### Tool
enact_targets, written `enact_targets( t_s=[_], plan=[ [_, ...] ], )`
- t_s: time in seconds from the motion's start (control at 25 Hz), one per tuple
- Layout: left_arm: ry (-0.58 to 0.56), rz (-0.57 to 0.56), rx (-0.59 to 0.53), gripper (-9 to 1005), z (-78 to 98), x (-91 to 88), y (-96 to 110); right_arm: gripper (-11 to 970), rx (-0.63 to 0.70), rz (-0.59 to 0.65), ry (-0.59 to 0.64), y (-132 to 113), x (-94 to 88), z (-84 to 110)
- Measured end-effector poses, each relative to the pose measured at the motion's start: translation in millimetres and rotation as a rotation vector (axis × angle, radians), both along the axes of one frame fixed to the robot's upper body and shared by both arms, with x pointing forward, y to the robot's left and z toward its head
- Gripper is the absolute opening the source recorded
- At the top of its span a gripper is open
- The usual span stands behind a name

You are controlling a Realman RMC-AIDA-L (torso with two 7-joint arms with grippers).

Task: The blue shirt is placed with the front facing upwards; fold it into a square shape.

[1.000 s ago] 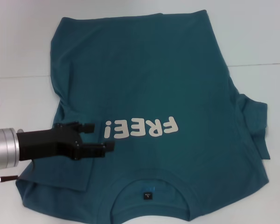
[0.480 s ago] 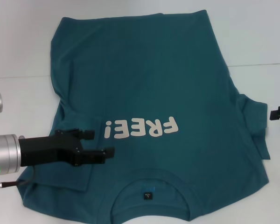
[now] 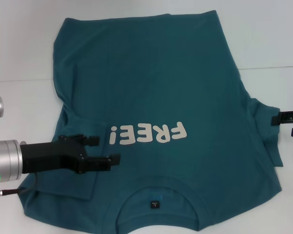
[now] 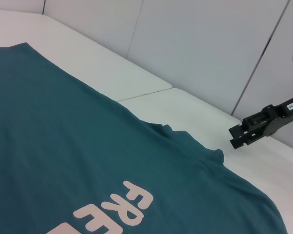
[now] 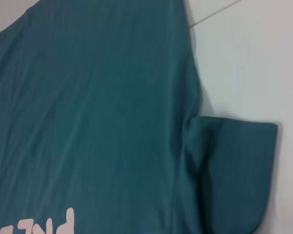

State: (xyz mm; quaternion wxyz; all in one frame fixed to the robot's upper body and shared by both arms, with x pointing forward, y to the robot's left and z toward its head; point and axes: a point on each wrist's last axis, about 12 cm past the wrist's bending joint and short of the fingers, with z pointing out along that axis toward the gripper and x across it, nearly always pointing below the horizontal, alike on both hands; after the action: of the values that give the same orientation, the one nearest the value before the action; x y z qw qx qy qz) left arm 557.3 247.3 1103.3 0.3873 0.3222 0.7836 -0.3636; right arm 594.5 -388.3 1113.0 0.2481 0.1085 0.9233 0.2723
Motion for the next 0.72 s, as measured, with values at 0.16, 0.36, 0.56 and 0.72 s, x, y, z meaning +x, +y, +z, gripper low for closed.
enact_targets(
  t_s=[0.16, 0.36, 0.56, 0.72],
  plan=[
    [-0.001, -0.002, 0.001, 941, 0.2, 0.2, -0.2, 882, -0.009, 0.002, 0.002, 4.7, 3.1, -3.4],
    [-0.001, -0.001, 0.003, 940, 0.0, 0.2, 0.0, 882, -0.019, -0.005, 0.004, 5.8, 4.7, -6.3],
    [0.0, 0.001, 0.004, 939, -0.2, 0.2, 0.4, 882, -0.027, -0.015, 0.006, 6.5, 5.2, -10.0],
    [0.001, -0.001, 0.006, 938, -0.6, 0.0, 0.0, 882, -0.028, -0.013, 0.01, 10.2, 6.5, -13.8]
  ],
)
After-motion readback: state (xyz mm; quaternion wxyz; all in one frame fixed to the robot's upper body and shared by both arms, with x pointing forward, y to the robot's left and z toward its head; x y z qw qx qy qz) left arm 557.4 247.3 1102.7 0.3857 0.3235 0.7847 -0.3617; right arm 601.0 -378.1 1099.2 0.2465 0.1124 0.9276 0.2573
